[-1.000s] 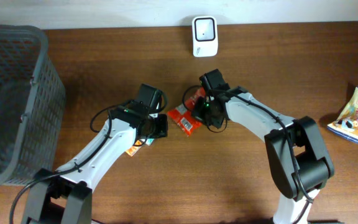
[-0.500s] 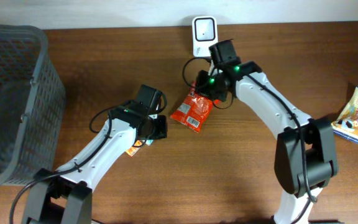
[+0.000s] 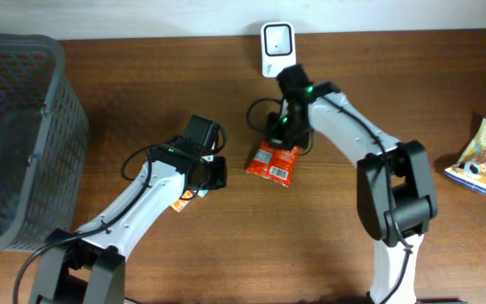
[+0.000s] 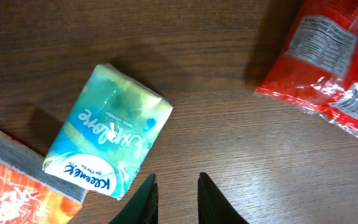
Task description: Scan the item barcode
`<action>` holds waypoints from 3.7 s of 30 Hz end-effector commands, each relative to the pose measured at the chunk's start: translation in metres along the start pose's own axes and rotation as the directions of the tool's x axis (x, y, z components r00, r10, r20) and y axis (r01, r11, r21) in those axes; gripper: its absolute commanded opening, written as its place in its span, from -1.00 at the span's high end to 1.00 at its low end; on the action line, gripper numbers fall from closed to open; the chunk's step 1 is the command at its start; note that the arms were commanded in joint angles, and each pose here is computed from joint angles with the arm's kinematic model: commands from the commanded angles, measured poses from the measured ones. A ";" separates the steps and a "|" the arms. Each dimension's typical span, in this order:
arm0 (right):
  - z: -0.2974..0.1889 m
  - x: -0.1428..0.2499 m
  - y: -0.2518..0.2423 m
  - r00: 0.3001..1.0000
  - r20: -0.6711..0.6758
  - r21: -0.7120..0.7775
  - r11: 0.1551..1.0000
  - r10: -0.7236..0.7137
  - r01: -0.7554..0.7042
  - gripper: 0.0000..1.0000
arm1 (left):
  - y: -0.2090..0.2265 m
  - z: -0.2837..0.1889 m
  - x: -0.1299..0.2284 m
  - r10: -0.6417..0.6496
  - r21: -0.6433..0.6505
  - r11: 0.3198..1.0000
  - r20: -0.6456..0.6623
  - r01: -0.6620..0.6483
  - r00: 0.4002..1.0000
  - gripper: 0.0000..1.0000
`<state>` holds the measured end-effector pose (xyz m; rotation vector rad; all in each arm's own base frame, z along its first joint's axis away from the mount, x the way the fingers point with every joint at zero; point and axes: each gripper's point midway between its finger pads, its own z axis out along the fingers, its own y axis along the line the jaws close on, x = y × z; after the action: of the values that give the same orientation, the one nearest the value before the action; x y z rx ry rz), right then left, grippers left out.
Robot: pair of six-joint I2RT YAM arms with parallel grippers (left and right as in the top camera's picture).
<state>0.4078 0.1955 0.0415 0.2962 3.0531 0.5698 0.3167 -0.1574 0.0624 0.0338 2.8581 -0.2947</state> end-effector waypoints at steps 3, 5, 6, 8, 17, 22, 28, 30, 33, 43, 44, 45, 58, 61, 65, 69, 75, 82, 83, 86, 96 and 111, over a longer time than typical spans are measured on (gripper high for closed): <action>-0.029 -0.018 -0.013 0.996 0.070 0.048 0.998 -0.049 0.046 0.00 | 0.001 0.001 0.001 -0.003 -0.002 1.000 -0.005 0.003 1.000 0.60; -0.025 -0.015 -0.029 0.998 0.055 0.125 0.992 -0.029 0.022 -0.08 | 0.000 0.001 0.001 -0.003 -0.002 1.000 -0.005 0.003 1.000 0.60; -0.018 -0.012 -0.034 0.999 0.036 0.140 0.990 -0.022 0.017 -0.12 | 0.001 0.001 0.001 -0.004 -0.002 1.000 -0.006 0.004 1.000 0.60; -0.001 -0.007 -0.043 1.000 0.004 0.157 0.988 -0.011 0.010 -0.06 | 0.000 0.001 0.001 -0.003 -0.001 1.000 -0.007 0.003 1.000 0.60; -0.095 -0.026 -0.049 0.999 0.041 0.157 0.987 0.017 -0.024 0.00 | 0.000 0.001 0.002 -0.003 0.000 1.000 -0.011 0.003 1.000 0.53; -0.147 -0.042 -0.108 0.983 0.095 0.224 0.959 0.156 -0.174 -0.97 | -0.001 0.001 0.001 -0.003 0.007 1.000 -0.007 0.003 1.000 0.07; -0.159 -0.041 -0.143 0.964 0.087 0.228 0.937 0.251 -0.265 -0.97 | -0.037 0.000 0.000 0.061 0.204 0.977 -0.019 -0.056 0.998 -0.54; -0.159 -0.031 -0.143 0.963 0.051 0.235 0.934 0.265 -0.270 -0.97 | -0.049 0.001 0.009 0.133 0.287 0.951 -0.046 -0.114 0.990 -0.62; -0.168 -0.023 -0.134 0.963 0.036 0.202 0.941 0.268 -0.270 -0.97 | -0.068 -0.003 0.014 0.194 0.398 0.903 -0.049 -0.159 0.980 -0.64; -0.266 0.040 -0.127 0.977 0.169 0.276 0.946 0.130 -0.173 -0.97 | -0.071 0.010 -0.047 0.137 0.336 0.922 0.182 -0.192 0.974 -0.64; -0.273 0.045 -0.125 0.977 0.182 0.270 0.950 0.110 -0.157 -0.97 | -0.073 0.016 -0.046 0.138 0.345 0.919 0.171 -0.191 0.976 -0.64; -0.278 0.051 -0.124 0.977 0.193 0.267 0.953 0.095 -0.146 -0.98 | -0.077 0.021 -0.040 0.143 0.375 0.908 0.136 -0.185 0.980 -0.64; -0.179 0.075 -0.115 0.996 0.047 0.032 0.997 0.069 -0.071 -0.97 | -0.083 0.054 -0.054 0.107 0.330 0.932 0.145 -0.150 0.984 -0.68; -0.165 0.075 -0.115 0.997 0.040 0.001 0.998 0.069 -0.069 -0.97 | -0.102 0.070 -0.040 0.101 0.354 0.926 0.110 -0.134 0.989 -0.67; -0.166 0.070 -0.115 0.996 0.060 0.006 0.998 0.062 -0.063 -0.98 | -0.129 0.084 -0.026 0.162 0.376 0.906 0.120 -0.196 0.979 -0.73; -0.166 0.066 -0.122 0.995 0.080 0.046 0.997 0.058 -0.062 -0.97 | -0.118 0.091 -0.030 0.154 0.309 0.932 0.138 -0.190 0.978 -0.60; -0.166 0.065 -0.122 0.995 0.083 0.045 0.997 0.058 -0.062 -0.97 | -0.119 0.091 -0.031 0.154 0.310 0.931 0.140 -0.192 0.978 -0.22; -0.166 0.065 -0.122 0.995 0.083 0.045 0.997 0.058 -0.062 -0.97 | -0.114 0.092 -0.032 0.151 0.284 0.940 0.146 -0.188 0.978 0.42; -0.166 0.065 -0.122 0.995 0.083 0.045 0.997 0.058 -0.062 -0.97 | -0.112 0.093 -0.033 0.150 0.272 0.944 0.148 -0.186 0.978 0.53; -0.166 0.065 -0.122 0.995 0.083 0.045 0.997 0.059 -0.062 -0.97 | -0.111 0.093 -0.032 0.150 0.268 0.946 0.146 -0.185 0.978 0.87; -0.166 0.065 -0.122 0.995 0.083 0.045 0.997 0.059 -0.062 -0.97 | -0.084 0.032 -0.087 0.313 -0.053 0.949 0.278 -0.311 0.908 1.00; -0.166 0.065 -0.122 0.995 0.083 0.045 0.997 0.059 -0.062 -0.97 | 0.018 -0.056 -0.140 0.642 -0.802 0.520 0.139 -0.294 0.754 1.00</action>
<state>0.3127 0.0392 0.1514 0.4182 3.0004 0.4909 0.4305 -0.1457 0.1409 0.4948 2.2294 0.6638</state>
